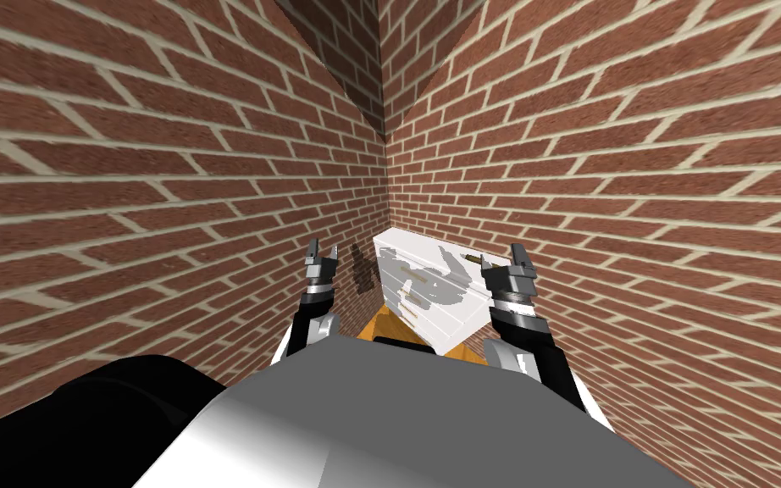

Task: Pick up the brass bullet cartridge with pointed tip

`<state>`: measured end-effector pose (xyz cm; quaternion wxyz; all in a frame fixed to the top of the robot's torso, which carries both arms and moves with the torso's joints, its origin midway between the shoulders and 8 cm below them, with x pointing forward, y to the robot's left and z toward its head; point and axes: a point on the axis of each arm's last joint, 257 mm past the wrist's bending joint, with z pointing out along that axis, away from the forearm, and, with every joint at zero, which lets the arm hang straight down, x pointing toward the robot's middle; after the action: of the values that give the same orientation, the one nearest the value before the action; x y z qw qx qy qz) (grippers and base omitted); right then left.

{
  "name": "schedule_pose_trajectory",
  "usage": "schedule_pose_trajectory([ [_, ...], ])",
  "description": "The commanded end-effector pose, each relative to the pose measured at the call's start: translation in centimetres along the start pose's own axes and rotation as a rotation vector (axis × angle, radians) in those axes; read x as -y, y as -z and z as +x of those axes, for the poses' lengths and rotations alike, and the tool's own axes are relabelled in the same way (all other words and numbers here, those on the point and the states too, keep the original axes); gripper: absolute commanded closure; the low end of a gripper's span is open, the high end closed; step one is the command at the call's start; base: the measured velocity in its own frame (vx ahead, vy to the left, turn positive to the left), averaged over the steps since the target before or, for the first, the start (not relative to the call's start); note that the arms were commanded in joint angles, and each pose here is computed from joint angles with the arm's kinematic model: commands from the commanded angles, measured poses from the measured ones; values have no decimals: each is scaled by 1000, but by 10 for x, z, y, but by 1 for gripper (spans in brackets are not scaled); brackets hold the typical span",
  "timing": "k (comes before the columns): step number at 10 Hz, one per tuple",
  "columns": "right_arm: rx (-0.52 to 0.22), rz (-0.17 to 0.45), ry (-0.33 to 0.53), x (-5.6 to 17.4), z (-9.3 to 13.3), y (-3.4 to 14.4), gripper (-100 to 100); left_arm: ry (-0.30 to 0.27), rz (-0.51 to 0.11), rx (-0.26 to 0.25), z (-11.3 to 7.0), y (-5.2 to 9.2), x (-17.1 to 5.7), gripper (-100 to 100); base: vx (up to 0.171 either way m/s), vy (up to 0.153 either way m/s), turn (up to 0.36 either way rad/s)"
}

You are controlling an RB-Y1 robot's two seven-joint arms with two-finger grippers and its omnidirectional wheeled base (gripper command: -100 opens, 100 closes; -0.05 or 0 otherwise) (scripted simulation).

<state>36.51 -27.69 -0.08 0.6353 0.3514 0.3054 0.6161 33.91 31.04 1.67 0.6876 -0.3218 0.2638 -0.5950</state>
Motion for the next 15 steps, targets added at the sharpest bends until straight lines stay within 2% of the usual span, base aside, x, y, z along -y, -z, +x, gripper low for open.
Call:
schedule_pose_trajectory([
  [1, -41, 12, 11, 5, 4, 2, -100, 0, 0, 0, 0, 0, 0, 0, -33, 23, 12],
  [9, -206, 77, 81, 32, 11, 14, -100, 0, 0, 0, 0, 0, 0, 0, -60, 23, -1],
  [15, -346, 142, 162, 56, 8, 28, -100, 0, 0, 0, 0, 0, 0, 0, -46, 18, -5],
])
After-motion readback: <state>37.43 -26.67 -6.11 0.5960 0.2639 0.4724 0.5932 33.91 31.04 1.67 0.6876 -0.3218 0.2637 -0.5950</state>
